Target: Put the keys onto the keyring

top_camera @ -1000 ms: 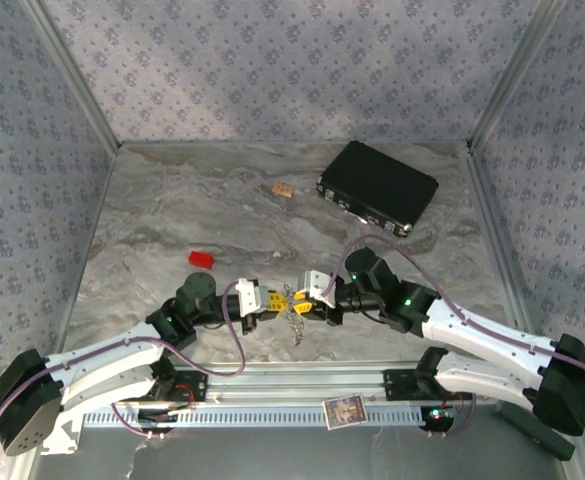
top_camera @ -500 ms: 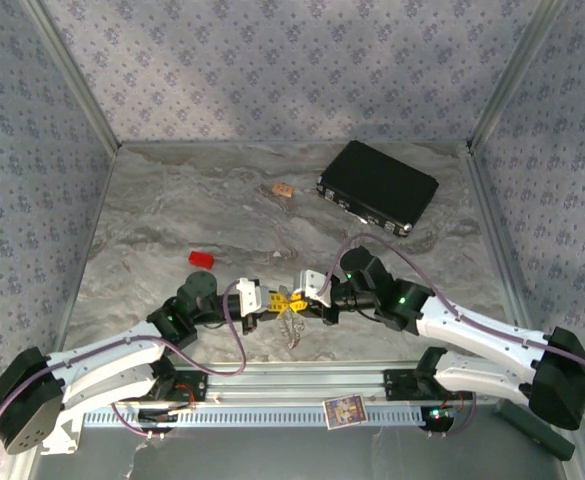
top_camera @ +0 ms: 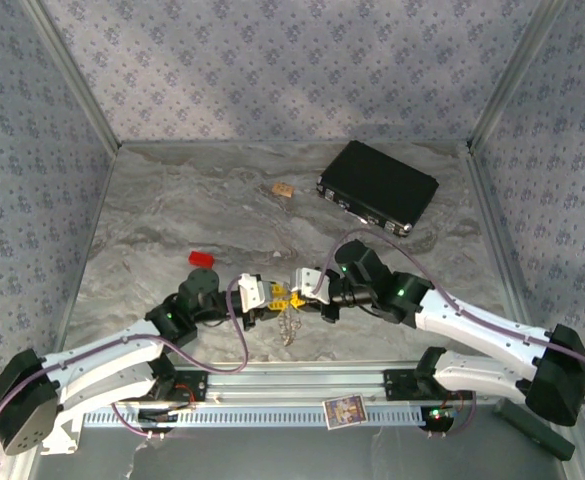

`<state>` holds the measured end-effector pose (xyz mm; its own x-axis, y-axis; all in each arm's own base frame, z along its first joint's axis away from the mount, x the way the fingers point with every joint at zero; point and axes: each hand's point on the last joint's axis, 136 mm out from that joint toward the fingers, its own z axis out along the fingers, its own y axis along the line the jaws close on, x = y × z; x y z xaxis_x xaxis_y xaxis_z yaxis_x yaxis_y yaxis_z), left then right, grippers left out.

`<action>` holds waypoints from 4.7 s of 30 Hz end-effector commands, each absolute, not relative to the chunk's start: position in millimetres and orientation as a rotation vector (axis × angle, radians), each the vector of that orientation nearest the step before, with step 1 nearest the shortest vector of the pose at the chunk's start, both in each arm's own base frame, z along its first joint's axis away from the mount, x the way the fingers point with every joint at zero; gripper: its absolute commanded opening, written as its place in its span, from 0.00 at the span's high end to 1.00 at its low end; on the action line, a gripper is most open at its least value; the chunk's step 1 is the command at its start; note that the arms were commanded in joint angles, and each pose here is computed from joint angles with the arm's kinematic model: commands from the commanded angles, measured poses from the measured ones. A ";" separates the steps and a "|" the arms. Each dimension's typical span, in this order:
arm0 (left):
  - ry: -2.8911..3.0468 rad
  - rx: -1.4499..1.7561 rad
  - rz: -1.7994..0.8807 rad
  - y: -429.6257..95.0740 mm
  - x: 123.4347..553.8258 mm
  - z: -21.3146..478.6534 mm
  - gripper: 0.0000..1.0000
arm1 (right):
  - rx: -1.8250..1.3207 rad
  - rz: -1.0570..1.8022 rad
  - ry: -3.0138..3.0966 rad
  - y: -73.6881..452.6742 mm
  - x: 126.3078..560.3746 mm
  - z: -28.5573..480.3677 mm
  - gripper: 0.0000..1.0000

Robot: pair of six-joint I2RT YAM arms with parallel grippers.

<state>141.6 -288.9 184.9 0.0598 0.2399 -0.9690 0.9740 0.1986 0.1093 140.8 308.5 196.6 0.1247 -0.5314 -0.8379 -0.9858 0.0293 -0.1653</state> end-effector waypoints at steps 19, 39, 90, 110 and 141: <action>1.354 1.215 -0.954 -299.0 139.7 199.4 1.00 | -1.562 0.844 1.519 315.9 139.6 209.1 0.74; 1.420 1.220 -0.894 -294.8 146.2 197.1 0.71 | -1.641 0.809 1.553 304.6 139.4 205.1 1.00; 1.323 1.240 -0.969 -297.4 132.5 211.4 1.00 | -1.492 0.634 1.701 283.7 153.4 189.4 1.00; 1.272 1.297 -0.991 -301.5 124.8 207.9 1.00 | -1.495 0.720 1.677 282.1 144.8 188.1 0.69; 1.384 1.270 -0.891 -299.4 142.6 197.6 0.83 | -1.526 0.811 1.588 299.1 141.2 201.2 1.00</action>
